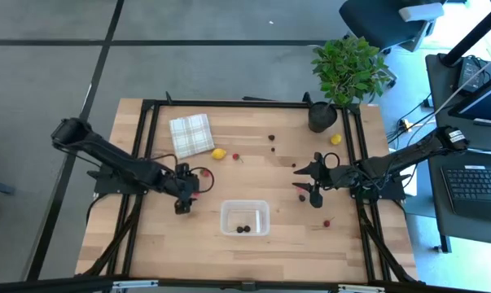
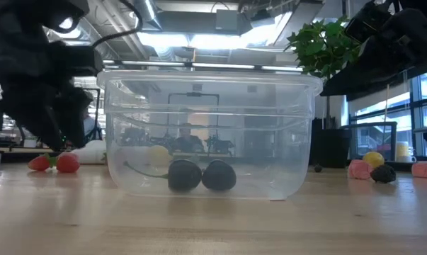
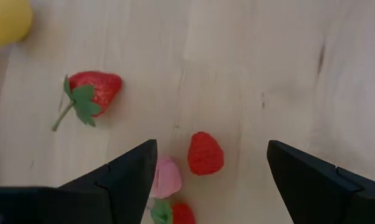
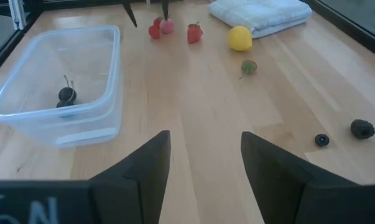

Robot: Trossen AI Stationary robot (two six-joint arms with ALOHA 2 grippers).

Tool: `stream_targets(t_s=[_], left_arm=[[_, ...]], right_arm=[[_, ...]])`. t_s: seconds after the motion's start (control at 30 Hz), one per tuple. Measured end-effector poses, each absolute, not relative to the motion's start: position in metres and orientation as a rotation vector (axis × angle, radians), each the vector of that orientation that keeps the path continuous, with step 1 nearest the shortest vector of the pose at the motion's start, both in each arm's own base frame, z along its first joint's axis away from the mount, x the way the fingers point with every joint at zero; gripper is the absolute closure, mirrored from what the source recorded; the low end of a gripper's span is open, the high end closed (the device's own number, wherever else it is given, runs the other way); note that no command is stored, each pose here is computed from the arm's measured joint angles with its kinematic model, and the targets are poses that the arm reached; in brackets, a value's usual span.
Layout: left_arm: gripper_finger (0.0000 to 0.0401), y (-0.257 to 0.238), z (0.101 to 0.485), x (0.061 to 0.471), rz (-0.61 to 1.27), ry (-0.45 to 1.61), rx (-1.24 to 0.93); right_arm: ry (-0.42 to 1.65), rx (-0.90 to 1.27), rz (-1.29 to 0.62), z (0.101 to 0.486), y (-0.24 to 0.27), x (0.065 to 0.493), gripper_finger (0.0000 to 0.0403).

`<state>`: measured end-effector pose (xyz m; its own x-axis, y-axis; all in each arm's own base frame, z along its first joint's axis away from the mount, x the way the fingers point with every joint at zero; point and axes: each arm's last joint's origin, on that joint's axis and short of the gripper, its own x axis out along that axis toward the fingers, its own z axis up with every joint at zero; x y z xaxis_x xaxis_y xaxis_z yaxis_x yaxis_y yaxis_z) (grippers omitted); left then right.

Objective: Pick and placing Produce into tupperware
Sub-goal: Put the raspberry into the transparent bin

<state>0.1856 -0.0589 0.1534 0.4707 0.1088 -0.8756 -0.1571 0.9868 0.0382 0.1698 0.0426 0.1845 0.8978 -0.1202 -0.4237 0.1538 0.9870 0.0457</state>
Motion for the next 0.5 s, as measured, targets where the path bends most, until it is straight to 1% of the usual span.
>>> stream_targets(t_s=[0.4, 0.5], left_arm=[[0.0107, -0.063, 0.133, 0.194, 0.168, 1.137, -0.024], [0.0114, -0.064, 0.130, 0.194, 0.170, 1.152, -0.023]], right_arm=[[0.434, 0.078, -0.142, 0.184, 0.043, 0.170, 0.0205], [0.435, 0.078, -0.143, 0.184, 0.043, 0.170, 0.0205]])
